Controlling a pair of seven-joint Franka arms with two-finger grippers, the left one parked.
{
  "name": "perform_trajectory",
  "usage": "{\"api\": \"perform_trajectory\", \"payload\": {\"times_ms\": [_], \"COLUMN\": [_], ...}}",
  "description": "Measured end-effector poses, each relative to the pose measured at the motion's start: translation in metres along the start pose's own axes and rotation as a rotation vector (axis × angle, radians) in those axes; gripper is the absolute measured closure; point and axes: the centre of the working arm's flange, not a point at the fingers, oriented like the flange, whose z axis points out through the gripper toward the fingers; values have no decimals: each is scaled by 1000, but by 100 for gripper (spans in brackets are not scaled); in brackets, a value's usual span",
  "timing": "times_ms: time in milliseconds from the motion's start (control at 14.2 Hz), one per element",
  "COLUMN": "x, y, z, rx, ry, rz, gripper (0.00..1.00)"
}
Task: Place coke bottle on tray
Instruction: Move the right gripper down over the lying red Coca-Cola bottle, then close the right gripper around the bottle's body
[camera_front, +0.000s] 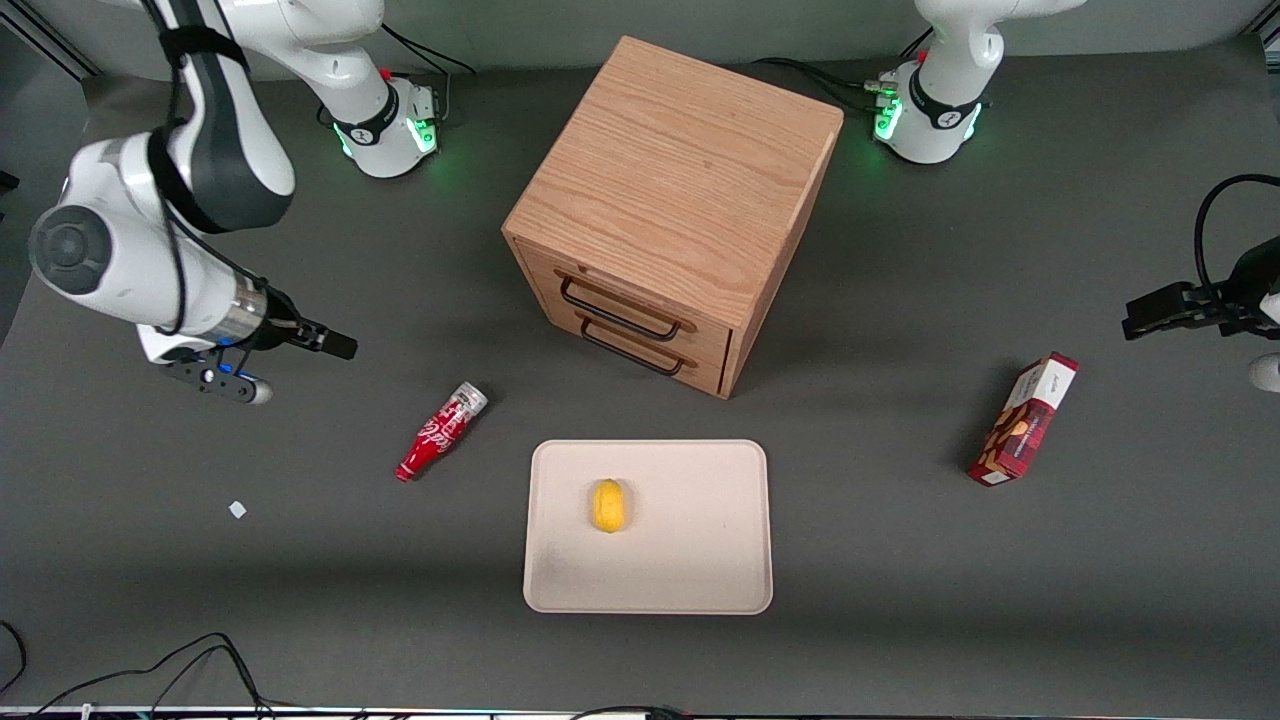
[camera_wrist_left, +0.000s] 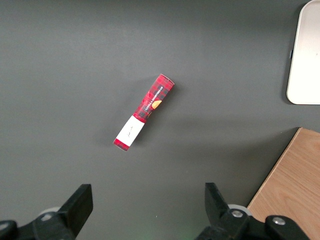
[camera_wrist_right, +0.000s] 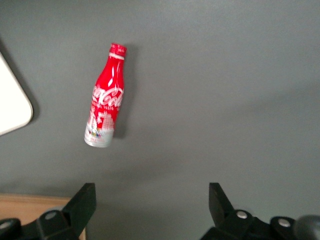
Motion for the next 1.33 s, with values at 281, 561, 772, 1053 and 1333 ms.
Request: {"api": "perform_trajectory", "payload": {"times_ms": [281,561,772,1053,1333], "x": [-7,-5,1,15,21], "y": [-25,-55,-65,-85,-93], "z": [50,104,137,158,181], "rx": [26,28,15,14,12], "ry": [60,105,116,110,114], "rz": [135,211,243,274,296], "gripper": [0,0,0,0,0]}}
